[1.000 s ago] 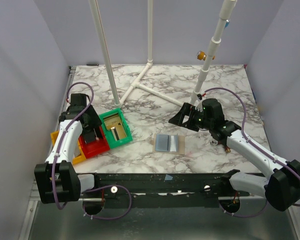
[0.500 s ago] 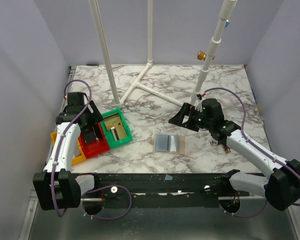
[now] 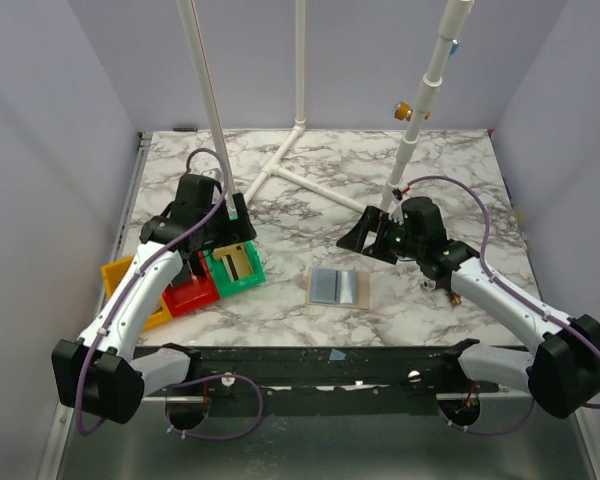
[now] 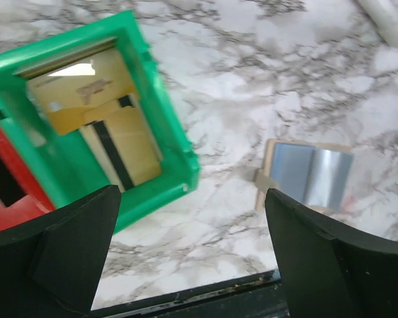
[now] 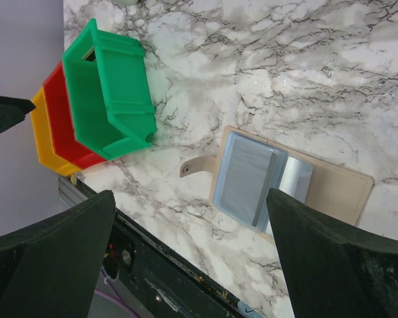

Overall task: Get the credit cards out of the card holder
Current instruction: Place the credit card in the storage box, then remove the credit card from the card holder.

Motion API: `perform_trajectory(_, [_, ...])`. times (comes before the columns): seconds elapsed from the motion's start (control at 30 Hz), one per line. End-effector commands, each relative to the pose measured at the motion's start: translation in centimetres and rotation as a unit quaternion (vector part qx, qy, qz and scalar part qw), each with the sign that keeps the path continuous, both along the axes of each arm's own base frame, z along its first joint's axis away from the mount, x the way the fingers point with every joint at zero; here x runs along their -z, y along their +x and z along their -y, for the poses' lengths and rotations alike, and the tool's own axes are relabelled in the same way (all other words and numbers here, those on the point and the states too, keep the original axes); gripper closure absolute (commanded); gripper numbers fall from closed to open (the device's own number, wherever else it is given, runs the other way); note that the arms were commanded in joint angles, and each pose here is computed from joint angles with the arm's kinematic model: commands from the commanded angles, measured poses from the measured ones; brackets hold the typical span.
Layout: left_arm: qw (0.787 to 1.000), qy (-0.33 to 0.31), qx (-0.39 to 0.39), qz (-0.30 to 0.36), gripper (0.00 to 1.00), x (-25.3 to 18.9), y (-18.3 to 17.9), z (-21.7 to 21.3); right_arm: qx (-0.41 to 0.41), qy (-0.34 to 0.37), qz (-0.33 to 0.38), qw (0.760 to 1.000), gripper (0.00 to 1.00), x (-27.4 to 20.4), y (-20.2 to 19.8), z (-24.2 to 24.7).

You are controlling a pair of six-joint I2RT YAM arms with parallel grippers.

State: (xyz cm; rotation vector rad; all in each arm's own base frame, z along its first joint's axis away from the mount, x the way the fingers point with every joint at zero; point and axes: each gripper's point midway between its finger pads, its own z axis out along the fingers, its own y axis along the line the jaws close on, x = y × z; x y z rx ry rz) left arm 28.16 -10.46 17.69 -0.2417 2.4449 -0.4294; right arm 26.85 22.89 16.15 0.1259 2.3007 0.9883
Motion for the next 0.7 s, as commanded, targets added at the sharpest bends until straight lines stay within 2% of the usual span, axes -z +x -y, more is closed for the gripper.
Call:
perform_trajectory(0.0, [0.996, -0.057, 0.073, 0.014, 0.07, -1.9, 0.0, 6.0, 0.001, 0.0, -0.02, 1.0, 0.0, 0.6, -0.3, 0.2])
perform_trajectory(0.3, [0.976, -0.113, 0.183, -0.018, 0.07, -0.5, -2.5, 13.9, 0.016, -0.009, -0.044, 0.999, 0.0, 2.1, -0.8, 0.3])
perform_trajectory(0.67, [0.959, -0.136, 0.241, -0.062, 0.11, 2.6, -4.9, 17.1, 0.029, -0.03, -0.064, 0.997, 0.0, 3.7, -1.4, -0.6])
